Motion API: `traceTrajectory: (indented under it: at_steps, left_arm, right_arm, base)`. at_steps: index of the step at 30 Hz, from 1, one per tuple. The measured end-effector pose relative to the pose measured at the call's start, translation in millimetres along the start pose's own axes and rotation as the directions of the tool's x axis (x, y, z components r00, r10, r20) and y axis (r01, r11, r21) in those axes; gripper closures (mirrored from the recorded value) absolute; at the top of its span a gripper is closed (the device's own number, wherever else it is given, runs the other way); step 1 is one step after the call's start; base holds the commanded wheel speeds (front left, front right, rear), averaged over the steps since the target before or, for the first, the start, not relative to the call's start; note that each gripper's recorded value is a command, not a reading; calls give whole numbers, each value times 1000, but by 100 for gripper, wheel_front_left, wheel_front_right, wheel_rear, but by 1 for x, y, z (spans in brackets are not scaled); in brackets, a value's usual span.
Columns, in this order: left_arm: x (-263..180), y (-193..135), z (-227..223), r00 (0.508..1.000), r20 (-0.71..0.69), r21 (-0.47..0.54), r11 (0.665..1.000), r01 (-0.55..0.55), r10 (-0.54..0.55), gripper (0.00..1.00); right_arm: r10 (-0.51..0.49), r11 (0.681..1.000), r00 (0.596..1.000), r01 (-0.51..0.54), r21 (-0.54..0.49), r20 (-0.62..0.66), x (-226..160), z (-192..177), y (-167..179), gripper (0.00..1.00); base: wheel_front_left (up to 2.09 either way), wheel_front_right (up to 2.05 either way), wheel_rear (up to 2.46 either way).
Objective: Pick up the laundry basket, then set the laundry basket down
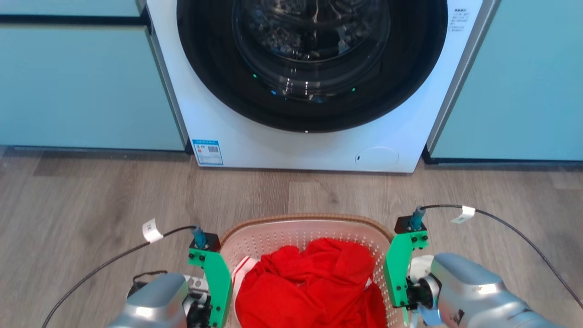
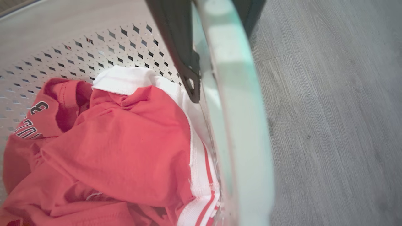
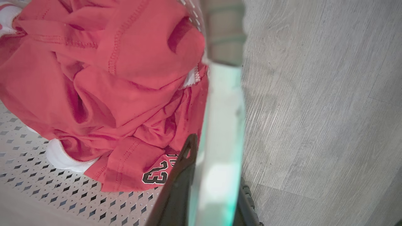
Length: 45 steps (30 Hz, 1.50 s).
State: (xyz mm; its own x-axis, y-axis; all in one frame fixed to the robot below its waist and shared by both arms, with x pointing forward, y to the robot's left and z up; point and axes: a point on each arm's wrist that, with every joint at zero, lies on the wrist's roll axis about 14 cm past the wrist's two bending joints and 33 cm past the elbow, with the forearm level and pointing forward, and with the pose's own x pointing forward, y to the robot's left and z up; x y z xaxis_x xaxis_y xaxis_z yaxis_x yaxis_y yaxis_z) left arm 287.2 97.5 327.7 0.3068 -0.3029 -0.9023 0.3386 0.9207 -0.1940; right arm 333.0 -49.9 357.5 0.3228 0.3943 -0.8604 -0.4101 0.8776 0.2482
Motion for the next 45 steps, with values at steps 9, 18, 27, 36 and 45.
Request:
traceTrajectory:
  at_steps: [9,18,27,36,45]
  left_arm:
    - [-8,-4,4,1000,6,42,999,-5,5,100]
    - [-8,-11,-3,998,-67,60,998,13,-9,100]
    - [-9,-10,-11,992,-122,54,998,24,-18,100]
    - [-9,-9,-13,992,-126,49,999,23,-17,100]
    - [-10,-8,-13,992,-122,41,999,24,-19,100]
  right_arm:
    - [-12,1000,1000,12,-8,23,-11,0,1,100]
    - [-20,1000,1000,20,5,-24,-11,-10,-2,100]
    - [-8,1000,999,8,12,-53,-8,-14,0,100]
    - [-2,1000,998,2,5,-58,-7,-14,3,100]
    - [-3,1000,999,3,-6,-53,-7,-12,3,100]
  base:
    - [0,0,0]
    - [0,0,0]
    - [0,0,0]
    - [0,0,0]
    - [0,0,0]
